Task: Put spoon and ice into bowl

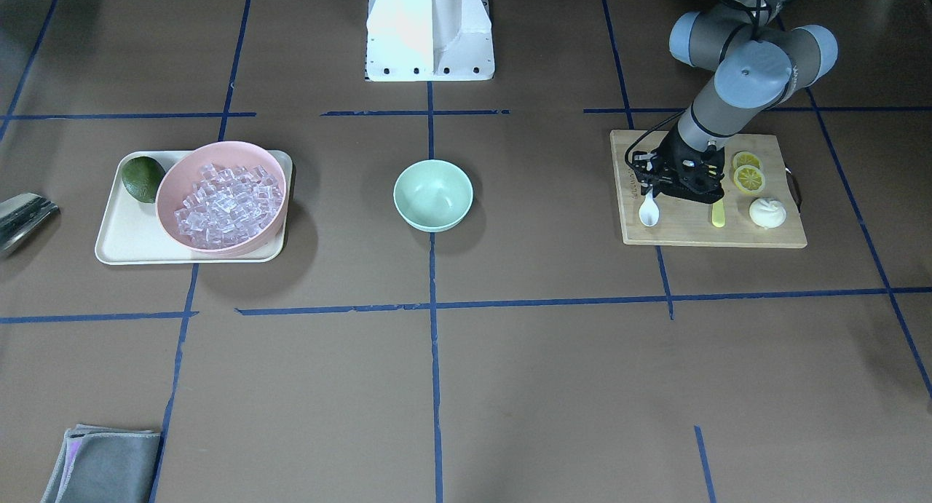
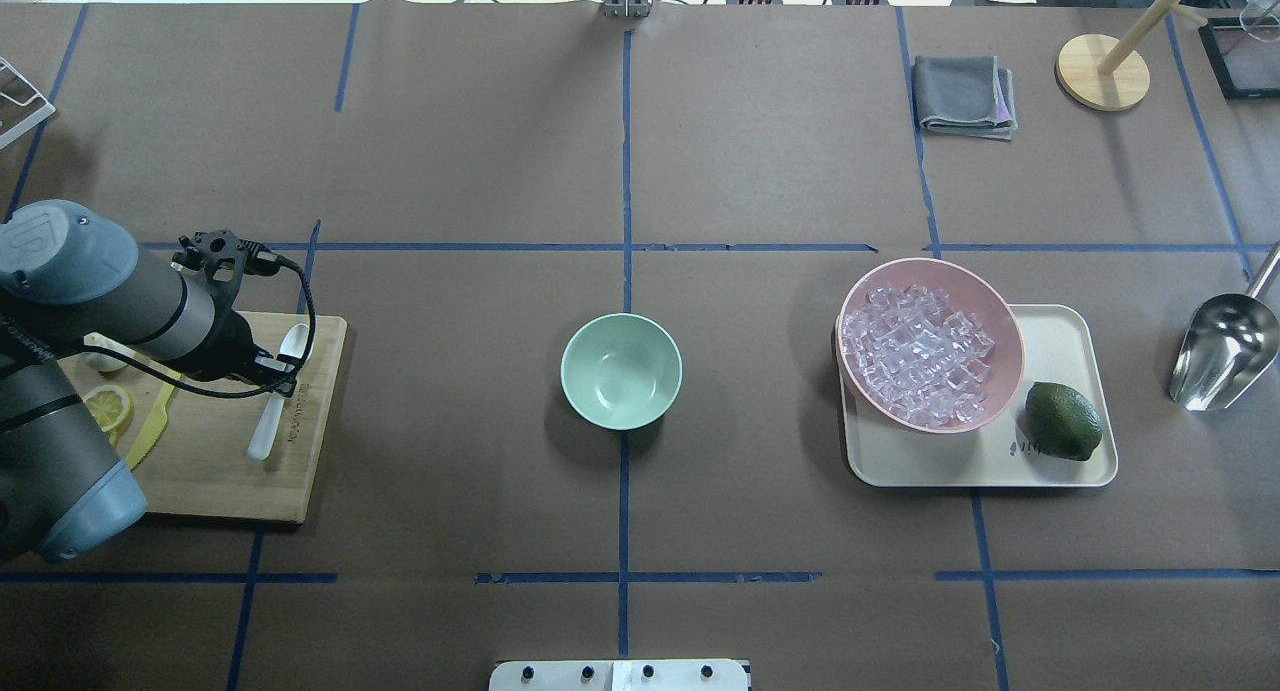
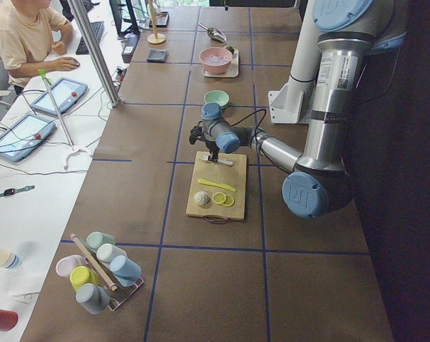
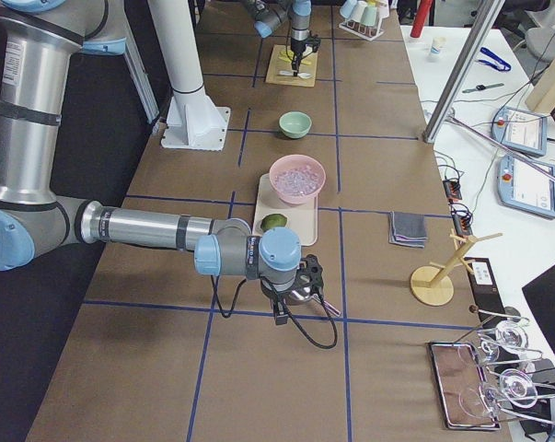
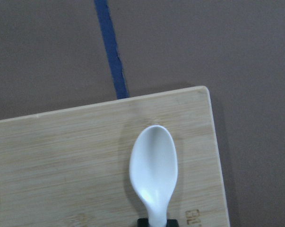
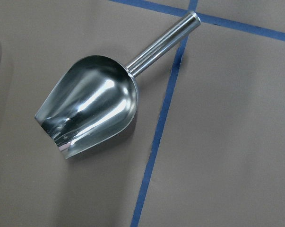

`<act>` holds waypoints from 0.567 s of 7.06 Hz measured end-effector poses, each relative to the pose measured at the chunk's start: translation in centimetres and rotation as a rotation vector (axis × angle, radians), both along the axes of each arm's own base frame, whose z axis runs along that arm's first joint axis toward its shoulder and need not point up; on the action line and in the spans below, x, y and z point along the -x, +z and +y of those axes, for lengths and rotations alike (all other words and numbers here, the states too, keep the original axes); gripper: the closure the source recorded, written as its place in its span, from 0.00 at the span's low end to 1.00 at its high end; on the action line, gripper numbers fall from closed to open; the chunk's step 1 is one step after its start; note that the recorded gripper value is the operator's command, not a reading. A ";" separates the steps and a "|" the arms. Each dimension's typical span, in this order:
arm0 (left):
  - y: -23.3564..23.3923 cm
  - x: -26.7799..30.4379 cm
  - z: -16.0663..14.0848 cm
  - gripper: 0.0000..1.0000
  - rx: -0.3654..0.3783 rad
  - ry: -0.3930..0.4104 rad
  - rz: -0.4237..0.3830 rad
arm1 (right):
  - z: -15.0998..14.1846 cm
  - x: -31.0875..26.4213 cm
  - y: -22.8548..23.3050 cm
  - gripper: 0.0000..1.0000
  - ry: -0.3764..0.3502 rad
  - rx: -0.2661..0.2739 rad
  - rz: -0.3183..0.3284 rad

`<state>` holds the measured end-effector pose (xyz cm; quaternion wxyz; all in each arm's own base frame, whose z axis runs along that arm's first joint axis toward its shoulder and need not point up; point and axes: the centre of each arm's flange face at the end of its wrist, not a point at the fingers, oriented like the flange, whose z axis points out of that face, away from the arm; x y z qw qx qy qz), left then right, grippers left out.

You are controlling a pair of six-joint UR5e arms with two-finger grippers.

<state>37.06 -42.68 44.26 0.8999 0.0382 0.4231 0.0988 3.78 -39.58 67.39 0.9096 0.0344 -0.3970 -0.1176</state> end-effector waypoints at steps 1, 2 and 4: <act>-2.2 -0.7 -0.4 1.00 0.010 -0.004 0.037 | 0.0 0.0 -0.1 0.00 0.000 -0.001 -0.001; -5.5 -1.9 -0.9 1.00 0.040 -0.009 0.093 | 0.0 0.0 -0.2 0.00 0.000 -0.004 -0.001; -14.4 -6.0 -1.2 1.00 0.107 -0.027 0.211 | -0.1 0.1 -0.4 0.00 0.000 -0.005 -0.021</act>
